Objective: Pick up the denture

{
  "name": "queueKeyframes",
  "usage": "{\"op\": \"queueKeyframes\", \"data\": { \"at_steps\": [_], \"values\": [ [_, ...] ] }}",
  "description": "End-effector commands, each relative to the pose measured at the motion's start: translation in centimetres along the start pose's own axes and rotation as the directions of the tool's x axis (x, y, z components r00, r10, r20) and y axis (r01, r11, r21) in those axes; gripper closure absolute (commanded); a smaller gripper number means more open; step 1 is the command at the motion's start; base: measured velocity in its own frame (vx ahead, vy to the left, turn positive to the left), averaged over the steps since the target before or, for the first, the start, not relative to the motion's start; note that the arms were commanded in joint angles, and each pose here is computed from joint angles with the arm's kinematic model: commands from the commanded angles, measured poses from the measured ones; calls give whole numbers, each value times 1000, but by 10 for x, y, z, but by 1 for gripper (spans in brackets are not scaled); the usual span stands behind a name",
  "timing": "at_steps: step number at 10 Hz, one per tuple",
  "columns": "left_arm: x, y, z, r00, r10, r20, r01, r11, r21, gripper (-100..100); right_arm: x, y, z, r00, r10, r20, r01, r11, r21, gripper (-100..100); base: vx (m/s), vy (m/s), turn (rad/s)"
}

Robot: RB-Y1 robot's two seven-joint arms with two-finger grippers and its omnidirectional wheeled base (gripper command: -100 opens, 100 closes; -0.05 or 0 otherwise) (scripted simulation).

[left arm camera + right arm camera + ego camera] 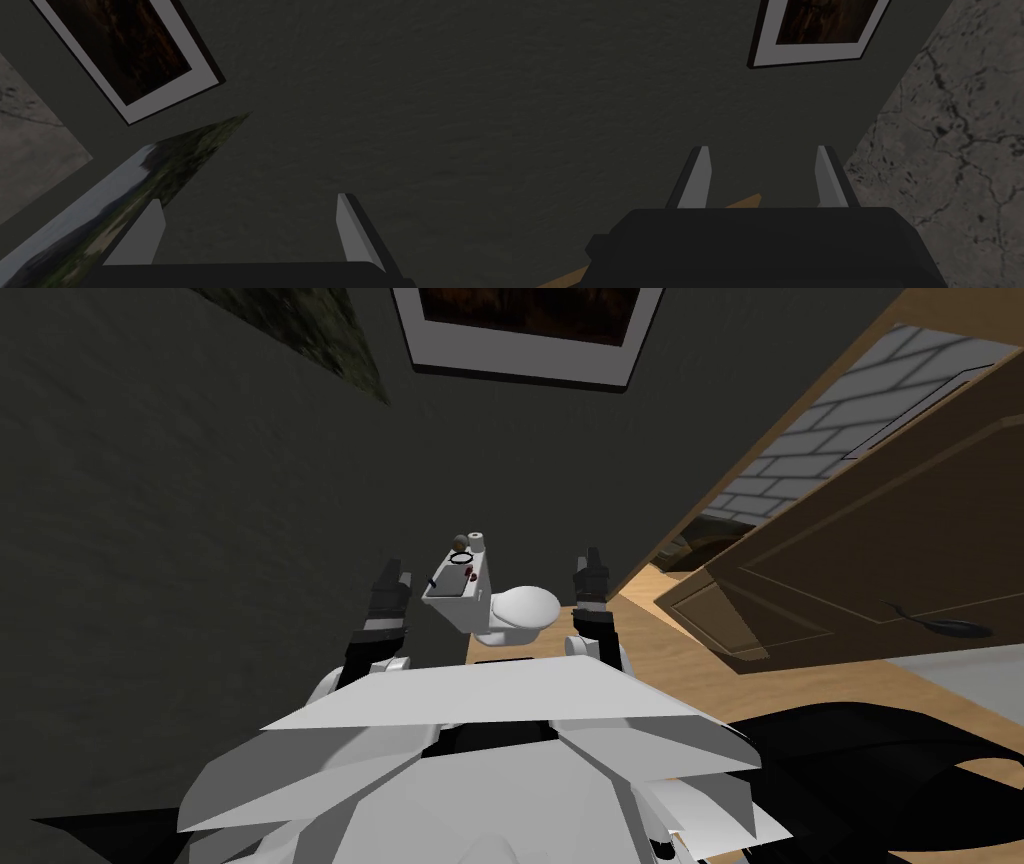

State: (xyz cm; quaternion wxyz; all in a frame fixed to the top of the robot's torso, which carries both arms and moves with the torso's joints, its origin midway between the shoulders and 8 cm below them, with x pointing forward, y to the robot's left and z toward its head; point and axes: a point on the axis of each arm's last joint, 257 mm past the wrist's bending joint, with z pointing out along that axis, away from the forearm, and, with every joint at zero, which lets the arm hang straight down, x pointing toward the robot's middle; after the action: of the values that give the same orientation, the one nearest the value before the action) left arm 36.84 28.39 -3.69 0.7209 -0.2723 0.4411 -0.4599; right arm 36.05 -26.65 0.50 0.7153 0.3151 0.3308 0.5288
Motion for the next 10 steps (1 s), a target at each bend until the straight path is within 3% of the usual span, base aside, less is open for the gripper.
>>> {"op": "queueKeyframes", "data": {
  "at_steps": [1,5,7,10],
  "values": [
    [2,9,1,1000,15,-13,-16,999,-29,-100,0,0,0,1000,0,0,0,1000,0,0,49,-54,-35],
    [14,56,-9,992,89,-92,-102,983,-150,-100,0,0,0,1000,0,0,0,1000,0,0,76,-80,-65],
    [16,67,-12,987,109,-116,-128,976,-177,-100,0,0,0,1000,0,0,0,1000,0,0,49,-58,-33],
    [19,103,-24,967,170,-188,-216,942,-257,-100,0,0,0,1000,0,0,0,1000,0,0,72,-62,-69]
  ]
}}
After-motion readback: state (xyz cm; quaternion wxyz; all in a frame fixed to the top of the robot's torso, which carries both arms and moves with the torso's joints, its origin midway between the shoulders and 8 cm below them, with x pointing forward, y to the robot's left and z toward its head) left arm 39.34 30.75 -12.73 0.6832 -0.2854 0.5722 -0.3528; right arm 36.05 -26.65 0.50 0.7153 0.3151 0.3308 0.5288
